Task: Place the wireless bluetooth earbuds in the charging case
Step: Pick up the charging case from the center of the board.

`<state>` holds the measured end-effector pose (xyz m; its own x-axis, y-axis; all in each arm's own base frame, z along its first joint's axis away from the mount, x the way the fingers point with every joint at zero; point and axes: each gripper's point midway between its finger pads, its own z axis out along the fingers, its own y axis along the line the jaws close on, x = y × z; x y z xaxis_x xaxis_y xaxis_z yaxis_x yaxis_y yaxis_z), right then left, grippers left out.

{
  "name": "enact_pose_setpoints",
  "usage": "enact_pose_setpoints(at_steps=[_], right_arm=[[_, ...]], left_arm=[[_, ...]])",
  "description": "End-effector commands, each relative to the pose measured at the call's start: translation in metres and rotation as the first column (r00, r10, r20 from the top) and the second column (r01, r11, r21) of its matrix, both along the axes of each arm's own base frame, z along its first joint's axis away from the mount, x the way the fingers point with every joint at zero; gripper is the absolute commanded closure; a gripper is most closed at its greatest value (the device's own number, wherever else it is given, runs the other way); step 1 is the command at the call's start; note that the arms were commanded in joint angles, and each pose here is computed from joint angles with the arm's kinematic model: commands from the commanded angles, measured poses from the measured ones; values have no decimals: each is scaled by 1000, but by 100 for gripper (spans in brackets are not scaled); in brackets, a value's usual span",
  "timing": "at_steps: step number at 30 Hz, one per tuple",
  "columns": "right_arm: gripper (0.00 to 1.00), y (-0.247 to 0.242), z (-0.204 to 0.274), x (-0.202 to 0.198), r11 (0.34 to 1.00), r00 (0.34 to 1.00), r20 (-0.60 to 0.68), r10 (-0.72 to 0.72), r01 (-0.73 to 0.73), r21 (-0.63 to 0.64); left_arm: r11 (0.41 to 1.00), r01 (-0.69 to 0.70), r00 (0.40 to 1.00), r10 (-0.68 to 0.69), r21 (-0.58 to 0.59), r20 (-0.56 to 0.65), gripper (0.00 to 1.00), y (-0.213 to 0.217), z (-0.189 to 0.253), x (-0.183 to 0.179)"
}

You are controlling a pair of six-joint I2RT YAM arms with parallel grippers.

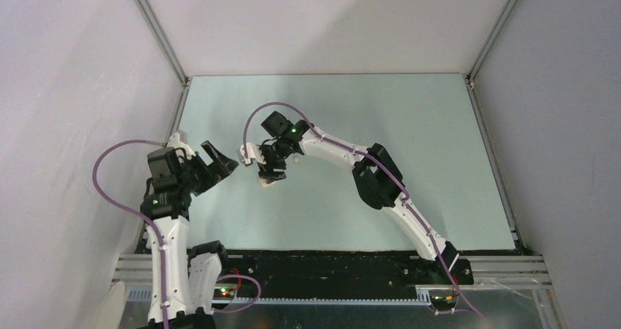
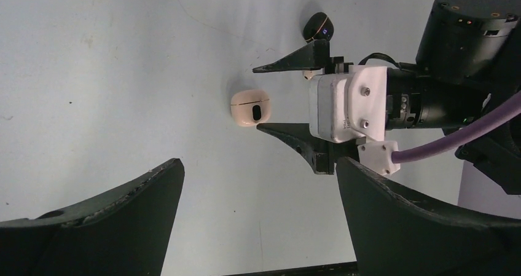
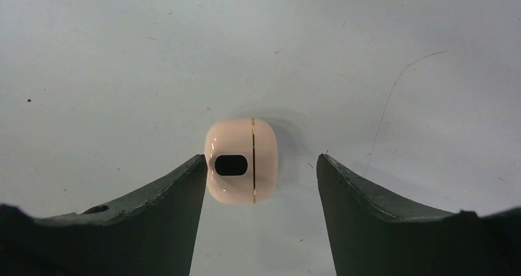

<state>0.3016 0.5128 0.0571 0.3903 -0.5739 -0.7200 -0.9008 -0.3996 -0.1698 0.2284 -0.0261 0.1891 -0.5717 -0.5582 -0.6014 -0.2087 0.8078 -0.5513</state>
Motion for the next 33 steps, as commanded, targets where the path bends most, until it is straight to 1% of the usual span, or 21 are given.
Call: enact_pose_setpoints(at_steps=[1, 6, 10, 13, 16, 18, 19, 23, 24, 25, 26, 27, 28, 29, 30, 31, 32, 33], right_arm=[[30, -4, -2, -4, 999, 1000, -14, 11, -12, -40], [31, -11, -14, -14, 994, 999, -24, 24, -27, -103], [32, -17, -20, -11, 990, 1000, -14, -1, -1, -140], [36, -17, -24, -7, 988, 1000, -3, -24, 24, -149], [38, -13, -22, -4, 988, 998, -2, -58, 57, -141], [42, -9, -21, -2, 990, 998, 3, -67, 67, -127], [47, -8, -20, -3, 990, 997, 2, -72, 72, -124], [59, -8, -13, 0, 987, 993, -15, -121, 119, -112], [61, -11, -4, 1, 986, 991, -16, -133, 131, -103], [64, -17, -5, -2, 983, 988, -31, -148, 144, -117], [65, -20, 16, 1, 983, 987, -18, -160, 158, -88], [67, -28, 16, -3, 979, 983, -31, -180, 176, -104], [68, -30, 46, 1, 980, 981, -4, -194, 193, -48], [68, -42, 39, -4, 974, 976, -16, -215, 213, -78], [68, -43, 75, 1, 973, 973, 23, -231, 231, -2], [68, -51, 78, 0, 967, 966, 31, -255, 256, -6], [68, -54, 116, 3, 960, 959, 71, -276, 271, 77], [68, -62, 119, 3, 953, 951, 82, -300, 294, 79]], left_arm=[[1000, -1, 999, 2, -24, 34, 0, -1, 6, 5], [1000, -14, 999, 15, -27, 32, 0, 0, 4, 7], [999, -19, 999, 20, -37, 35, 0, 0, 4, 8], [999, -19, 999, 20, -41, 37, 0, -1, 3, 8], [998, -22, 999, 24, -50, 34, 1, -1, 2, 8], [998, -29, 999, 30, -53, 32, 1, -1, 1, 9], [998, -31, 999, 33, -56, 32, 1, -1, 1, 10], [997, -60, 998, 62, -55, 27, 2, 3, -1, 12], [997, -62, 998, 63, -52, 31, 3, 4, -1, 13], [997, -65, 997, 66, -49, 27, 3, 4, -2, 14], [997, -61, 997, 63, -44, 41, 3, 4, -1, 18], [998, -43, 998, 44, -37, 44, 4, 2, -3, 19], [999, -29, 998, 30, -30, 58, 5, 1, -3, 24], [999, 15, 998, -14, -28, 61, 7, -6, -5, 27], [999, 43, 996, -41, -22, 85, 8, -9, -2, 32], [995, 97, 992, -95, -19, 86, 10, -18, -3, 35], [992, 127, 986, -125, -9, 114, 11, -22, 1, 40], [979, 204, 972, -201, -7, 125, 12, -34, 3, 42]])
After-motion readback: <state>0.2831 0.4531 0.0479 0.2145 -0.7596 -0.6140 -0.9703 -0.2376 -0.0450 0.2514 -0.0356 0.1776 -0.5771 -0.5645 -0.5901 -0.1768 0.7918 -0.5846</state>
